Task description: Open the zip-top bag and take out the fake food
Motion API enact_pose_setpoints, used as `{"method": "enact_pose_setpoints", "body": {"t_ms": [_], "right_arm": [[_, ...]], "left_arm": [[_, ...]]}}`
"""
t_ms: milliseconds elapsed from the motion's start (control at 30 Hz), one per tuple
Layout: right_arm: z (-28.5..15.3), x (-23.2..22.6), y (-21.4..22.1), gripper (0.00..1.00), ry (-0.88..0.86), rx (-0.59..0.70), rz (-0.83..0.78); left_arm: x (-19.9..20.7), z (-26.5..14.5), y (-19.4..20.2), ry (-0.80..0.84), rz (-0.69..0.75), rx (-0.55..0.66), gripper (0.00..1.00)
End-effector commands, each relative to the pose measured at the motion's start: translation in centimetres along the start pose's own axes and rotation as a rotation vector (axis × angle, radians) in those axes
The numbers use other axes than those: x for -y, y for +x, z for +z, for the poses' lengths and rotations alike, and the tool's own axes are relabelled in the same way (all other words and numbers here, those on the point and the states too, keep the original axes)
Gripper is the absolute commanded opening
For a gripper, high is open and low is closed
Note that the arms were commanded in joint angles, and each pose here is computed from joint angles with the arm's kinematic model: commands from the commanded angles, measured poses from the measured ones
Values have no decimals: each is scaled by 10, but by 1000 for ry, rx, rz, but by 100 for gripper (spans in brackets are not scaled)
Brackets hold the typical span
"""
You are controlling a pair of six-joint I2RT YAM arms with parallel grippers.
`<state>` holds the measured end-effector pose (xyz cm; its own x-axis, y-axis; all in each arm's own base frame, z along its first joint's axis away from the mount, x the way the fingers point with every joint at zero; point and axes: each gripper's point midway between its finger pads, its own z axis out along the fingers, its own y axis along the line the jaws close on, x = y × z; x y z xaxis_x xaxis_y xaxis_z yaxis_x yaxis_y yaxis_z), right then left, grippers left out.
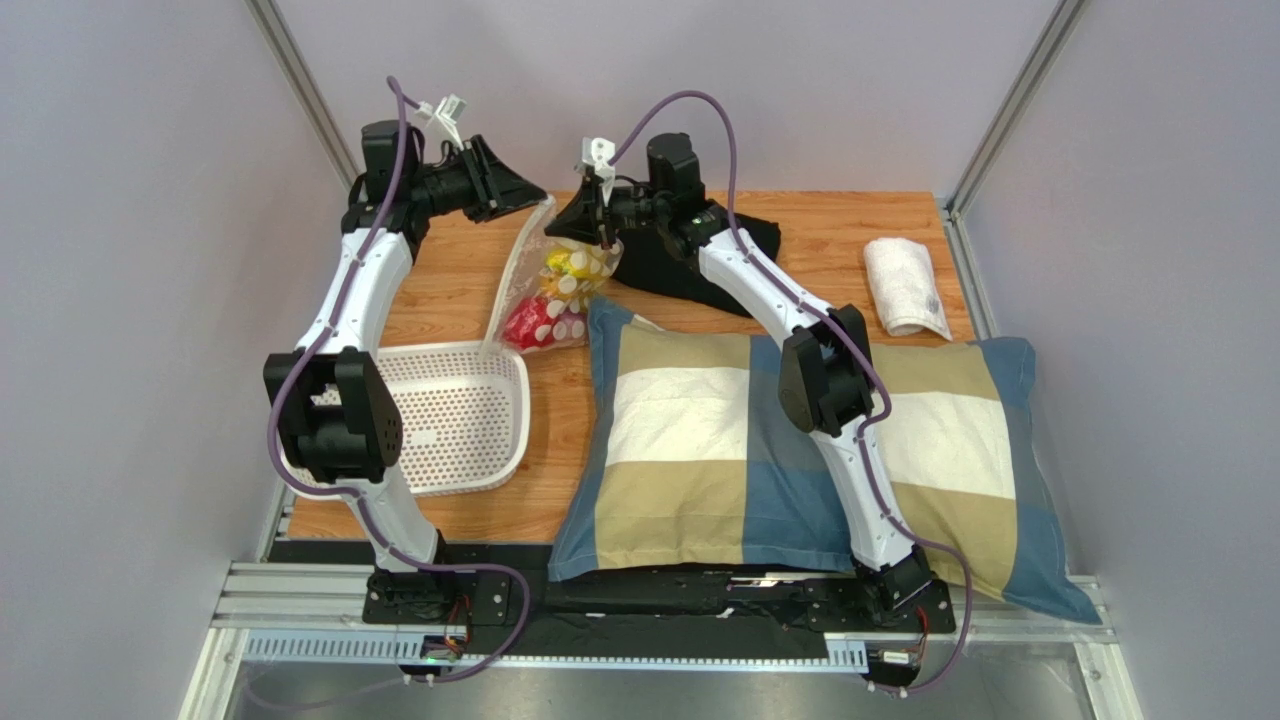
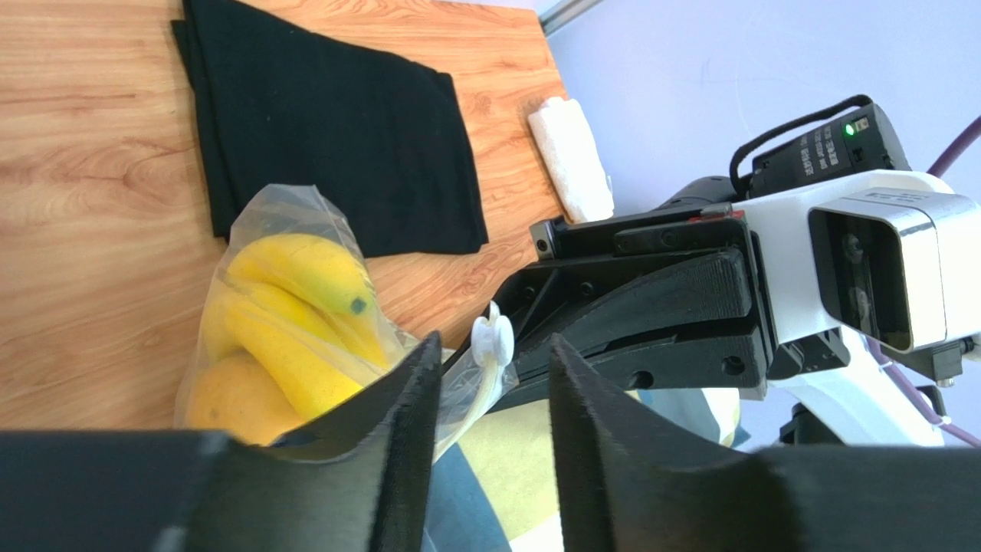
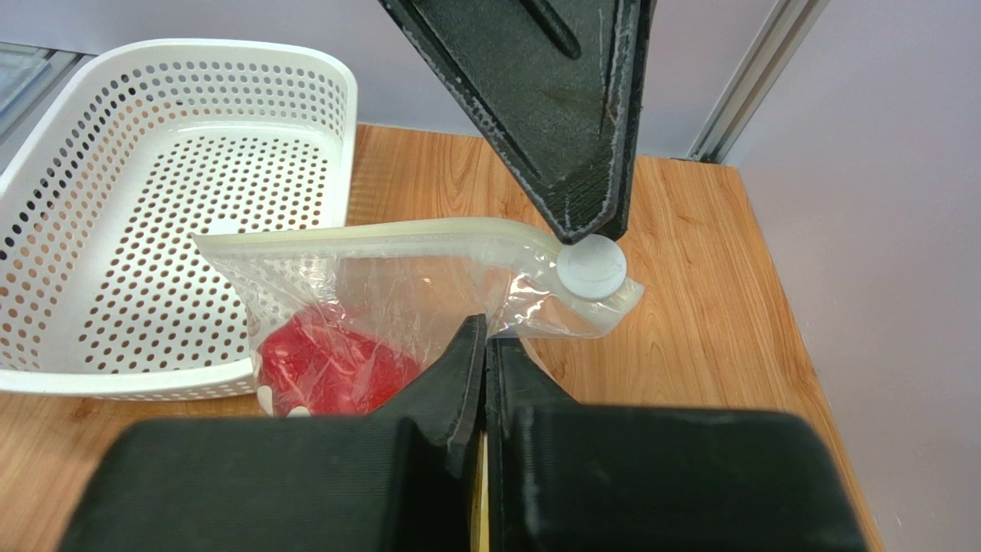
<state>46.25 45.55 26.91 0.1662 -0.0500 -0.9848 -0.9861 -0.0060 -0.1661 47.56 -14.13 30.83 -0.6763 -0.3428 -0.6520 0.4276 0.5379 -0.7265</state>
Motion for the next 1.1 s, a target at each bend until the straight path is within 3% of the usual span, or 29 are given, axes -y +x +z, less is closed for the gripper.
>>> {"method": "enact_pose_setpoints", "body": {"t_ms": [0,400,533,567,633,667,900,1067], "right_arm": [[-3,2,-49,0,13,50,-105],[3,0,-49,0,17,54,-105],[4,0,-50,1,20,52,-102],[3,1,-48,11,27,44,-96],[0,1,-51,39,38,42,-94],[-1,2,-48,42,37,38,-89],[-2,4,-49,48,30,47,-87],[-4,9,-56,44,44,72,-93]], "left_arm": [[14,-3,-8,44,36,-1,45],[16,5,-5,80,26,-27,32],[19,3,-9,74,48,-13,5],[22,1,-10,76,73,-9,4],[26,-1,-13,86,110,5,0],[30,-3,-12,99,135,4,0],[50,-9,-5,212,263,-13,0],[55,-13,3,233,319,-24,0]]}}
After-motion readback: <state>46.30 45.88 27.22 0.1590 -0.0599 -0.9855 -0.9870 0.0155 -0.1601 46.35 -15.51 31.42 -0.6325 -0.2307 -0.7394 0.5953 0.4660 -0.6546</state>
